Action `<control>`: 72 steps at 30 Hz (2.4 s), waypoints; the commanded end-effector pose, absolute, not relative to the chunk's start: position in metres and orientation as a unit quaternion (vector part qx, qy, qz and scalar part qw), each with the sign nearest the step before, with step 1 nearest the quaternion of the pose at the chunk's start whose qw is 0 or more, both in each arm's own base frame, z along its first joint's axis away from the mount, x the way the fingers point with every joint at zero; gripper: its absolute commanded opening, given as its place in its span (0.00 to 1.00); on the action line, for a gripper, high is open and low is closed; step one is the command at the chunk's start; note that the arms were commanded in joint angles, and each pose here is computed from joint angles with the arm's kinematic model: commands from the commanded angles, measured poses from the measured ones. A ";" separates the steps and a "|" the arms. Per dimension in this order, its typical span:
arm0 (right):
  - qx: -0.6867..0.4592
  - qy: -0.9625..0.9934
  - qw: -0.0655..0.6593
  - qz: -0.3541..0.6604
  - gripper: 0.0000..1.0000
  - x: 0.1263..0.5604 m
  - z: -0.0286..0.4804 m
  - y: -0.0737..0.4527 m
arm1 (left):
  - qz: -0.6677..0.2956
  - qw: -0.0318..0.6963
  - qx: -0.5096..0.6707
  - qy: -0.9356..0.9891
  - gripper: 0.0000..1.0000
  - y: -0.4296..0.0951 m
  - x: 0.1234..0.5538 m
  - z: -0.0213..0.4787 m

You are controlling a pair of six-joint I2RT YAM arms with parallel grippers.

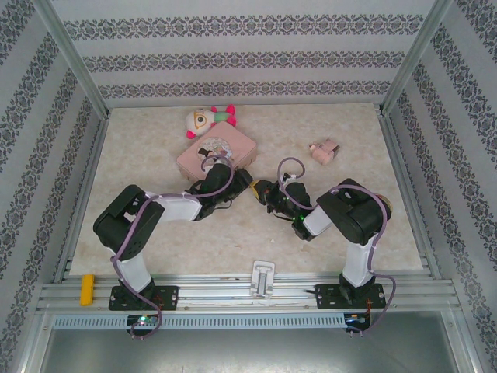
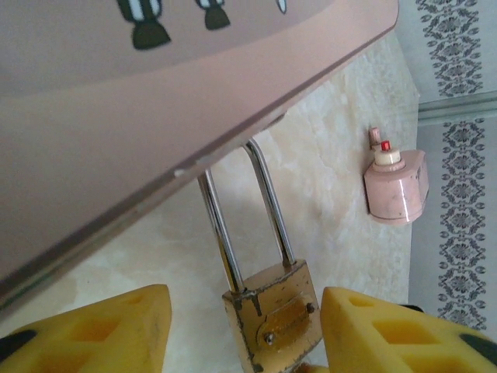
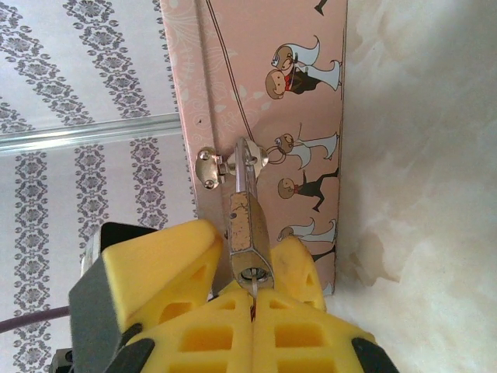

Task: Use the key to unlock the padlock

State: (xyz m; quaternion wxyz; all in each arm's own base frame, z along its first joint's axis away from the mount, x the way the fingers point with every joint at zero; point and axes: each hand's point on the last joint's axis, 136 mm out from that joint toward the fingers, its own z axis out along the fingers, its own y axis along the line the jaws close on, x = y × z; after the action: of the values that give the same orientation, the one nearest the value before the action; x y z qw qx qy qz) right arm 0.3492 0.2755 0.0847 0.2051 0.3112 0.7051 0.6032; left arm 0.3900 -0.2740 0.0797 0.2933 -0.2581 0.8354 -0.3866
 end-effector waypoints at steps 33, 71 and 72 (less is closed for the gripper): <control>0.257 0.726 0.268 0.579 0.23 0.334 0.094 0.260 | -0.447 0.249 -0.243 0.824 0.00 -0.275 0.363 0.096; -0.360 0.801 0.471 -0.083 0.25 0.236 0.082 0.316 | -0.401 0.136 -0.235 0.875 0.00 -0.257 0.308 0.073; -0.366 0.799 0.471 -0.074 0.25 0.235 0.080 0.319 | -0.401 0.136 -0.234 0.875 0.00 -0.257 0.308 0.073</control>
State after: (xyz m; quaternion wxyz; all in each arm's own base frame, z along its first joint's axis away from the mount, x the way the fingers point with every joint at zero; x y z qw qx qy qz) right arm 0.2279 0.3116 0.0685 0.4406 -0.3547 0.8224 -0.0611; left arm 0.3168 -0.2554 0.0800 0.1678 -0.2407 0.8655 -0.4059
